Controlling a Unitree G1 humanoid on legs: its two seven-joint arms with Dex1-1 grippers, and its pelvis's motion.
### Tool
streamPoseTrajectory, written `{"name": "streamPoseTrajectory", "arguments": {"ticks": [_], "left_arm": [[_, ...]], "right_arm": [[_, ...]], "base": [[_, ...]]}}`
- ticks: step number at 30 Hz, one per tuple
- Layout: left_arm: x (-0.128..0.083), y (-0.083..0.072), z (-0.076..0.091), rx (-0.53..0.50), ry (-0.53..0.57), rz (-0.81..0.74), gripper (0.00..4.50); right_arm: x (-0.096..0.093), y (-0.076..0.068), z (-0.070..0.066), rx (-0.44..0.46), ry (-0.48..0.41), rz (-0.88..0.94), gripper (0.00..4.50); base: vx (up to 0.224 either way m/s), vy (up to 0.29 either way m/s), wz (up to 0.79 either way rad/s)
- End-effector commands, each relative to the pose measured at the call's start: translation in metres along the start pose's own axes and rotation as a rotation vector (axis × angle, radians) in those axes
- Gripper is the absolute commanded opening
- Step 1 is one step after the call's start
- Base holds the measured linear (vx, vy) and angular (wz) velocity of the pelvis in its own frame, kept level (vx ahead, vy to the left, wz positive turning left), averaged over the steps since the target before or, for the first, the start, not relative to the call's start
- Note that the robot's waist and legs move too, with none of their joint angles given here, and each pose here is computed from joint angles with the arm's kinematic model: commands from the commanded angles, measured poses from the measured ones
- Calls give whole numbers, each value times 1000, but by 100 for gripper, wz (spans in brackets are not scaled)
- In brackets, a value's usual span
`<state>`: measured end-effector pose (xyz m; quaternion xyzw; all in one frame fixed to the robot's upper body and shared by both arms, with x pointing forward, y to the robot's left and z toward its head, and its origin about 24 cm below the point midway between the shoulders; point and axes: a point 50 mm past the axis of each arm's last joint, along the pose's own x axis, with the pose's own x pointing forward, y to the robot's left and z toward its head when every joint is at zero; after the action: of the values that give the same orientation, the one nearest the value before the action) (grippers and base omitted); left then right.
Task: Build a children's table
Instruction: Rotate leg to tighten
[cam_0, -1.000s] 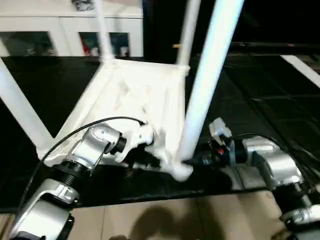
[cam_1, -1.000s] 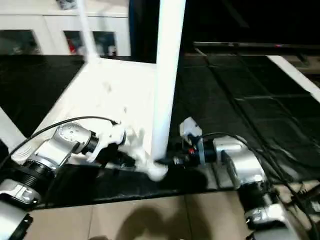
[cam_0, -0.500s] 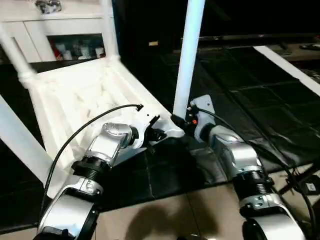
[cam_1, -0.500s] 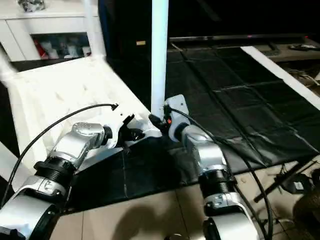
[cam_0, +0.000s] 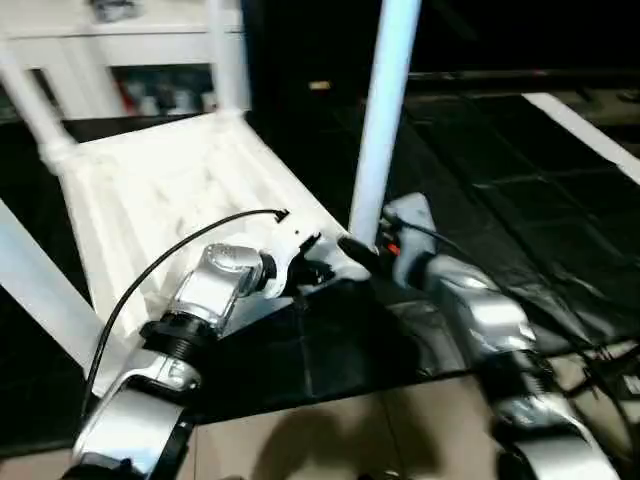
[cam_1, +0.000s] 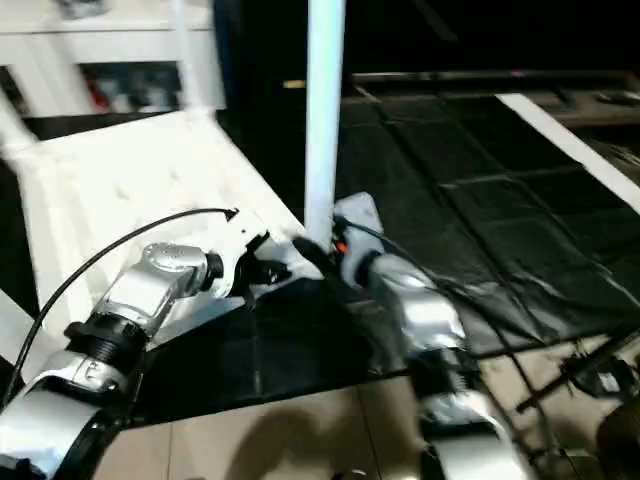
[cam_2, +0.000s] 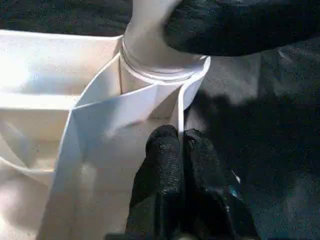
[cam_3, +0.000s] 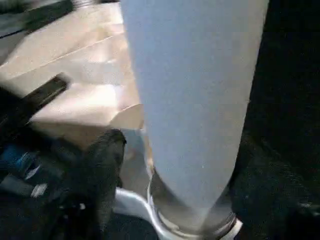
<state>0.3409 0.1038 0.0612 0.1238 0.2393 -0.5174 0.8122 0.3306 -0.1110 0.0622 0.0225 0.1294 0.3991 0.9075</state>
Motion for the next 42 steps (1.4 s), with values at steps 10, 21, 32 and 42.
{"name": "streamPoseTrajectory", "arguments": {"ticks": [10,21,32,42], "left_arm": [[-12,-13,12,229,-19,-329,0],[-21,-18,-4,349,105,-502,0],[-27,-19,-9,389,142,-559,0],[-27,-19,-10,399,150,-566,0]], "right_arm": [[-30,-2,7,-99,26,319,429],[-53,-1,3,-164,147,593,429],[-57,-1,-2,-193,231,697,346],[-56,2,-5,-162,241,744,256]], "base": [[0,0,0],[0,0,0],[0,0,0],[0,0,0]]}}
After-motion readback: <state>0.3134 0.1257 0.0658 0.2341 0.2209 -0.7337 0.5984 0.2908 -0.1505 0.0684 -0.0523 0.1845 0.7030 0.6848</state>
